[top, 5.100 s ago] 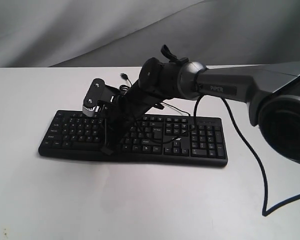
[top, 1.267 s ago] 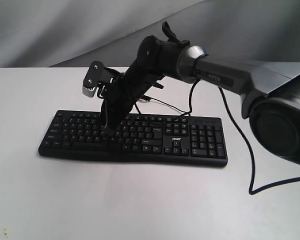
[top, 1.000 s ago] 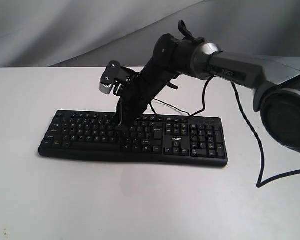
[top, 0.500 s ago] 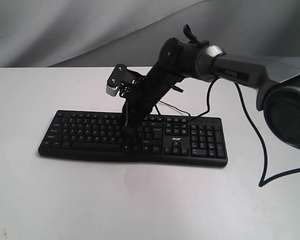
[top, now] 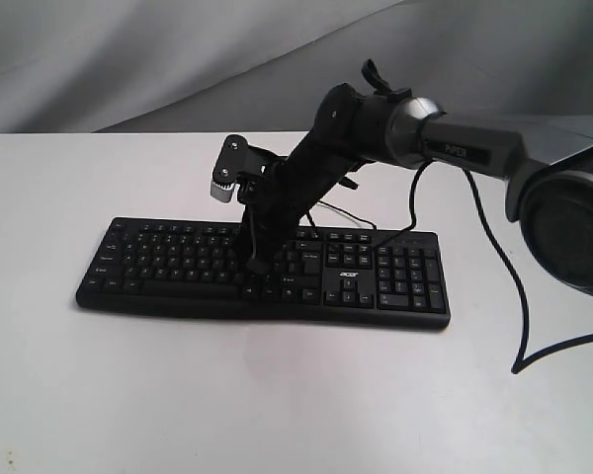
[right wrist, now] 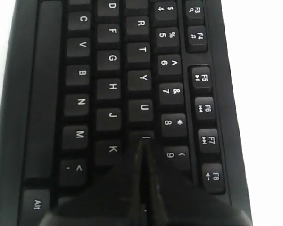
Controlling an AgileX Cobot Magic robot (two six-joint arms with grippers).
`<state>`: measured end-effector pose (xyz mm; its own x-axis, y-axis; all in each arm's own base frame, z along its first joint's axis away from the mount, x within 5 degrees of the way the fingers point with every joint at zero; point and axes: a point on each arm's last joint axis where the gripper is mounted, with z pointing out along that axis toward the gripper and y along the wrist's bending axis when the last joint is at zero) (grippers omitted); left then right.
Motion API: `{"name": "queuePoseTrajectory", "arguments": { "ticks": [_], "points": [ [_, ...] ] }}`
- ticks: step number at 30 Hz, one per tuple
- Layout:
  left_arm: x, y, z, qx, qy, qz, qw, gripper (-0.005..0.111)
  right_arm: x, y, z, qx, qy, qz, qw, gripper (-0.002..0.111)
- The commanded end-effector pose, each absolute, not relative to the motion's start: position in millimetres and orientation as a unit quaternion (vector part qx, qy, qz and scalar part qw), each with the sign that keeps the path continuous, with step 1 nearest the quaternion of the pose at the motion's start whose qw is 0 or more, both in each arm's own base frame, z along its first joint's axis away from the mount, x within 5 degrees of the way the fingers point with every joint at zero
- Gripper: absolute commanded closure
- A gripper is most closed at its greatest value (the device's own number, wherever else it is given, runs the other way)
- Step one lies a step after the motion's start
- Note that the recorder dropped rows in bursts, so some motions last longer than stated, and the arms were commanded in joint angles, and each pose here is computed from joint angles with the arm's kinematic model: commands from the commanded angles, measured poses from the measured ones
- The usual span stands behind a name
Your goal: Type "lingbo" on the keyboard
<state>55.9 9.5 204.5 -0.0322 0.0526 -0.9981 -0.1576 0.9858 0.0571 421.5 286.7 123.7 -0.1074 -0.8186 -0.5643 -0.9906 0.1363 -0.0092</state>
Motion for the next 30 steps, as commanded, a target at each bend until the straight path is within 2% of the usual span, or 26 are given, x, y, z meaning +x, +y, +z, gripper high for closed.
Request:
{"name": "queuePoseTrajectory", "arguments": {
  "ticks": [1,10,17,23,30],
  "points": [
    [56,9,204,-0.035,0.712,0.073,0.698,0.106,423,284,126,-0.626,0.719,0.193,0.232,0.108],
    [56,9,204,-0.035,0.712,0.073,0.698,0.106,422,284,116,-0.626,0.722,0.197,0.218,0.108],
    [56,9,204,-0.035,0.712,0.073,0.698,0.106,421,283,140,-0.626,0.718,0.198,0.233,0.108],
    [56,9,204,-0.035,0.712,0.073,0.698,0.106,416,281,179,-0.616,0.721,0.198,0.249,0.108],
    [56,9,204,-0.035,0.712,0.073,0.698,0.106,400,259,267,-0.597,0.737,0.132,0.289,0.108]
  ]
}}
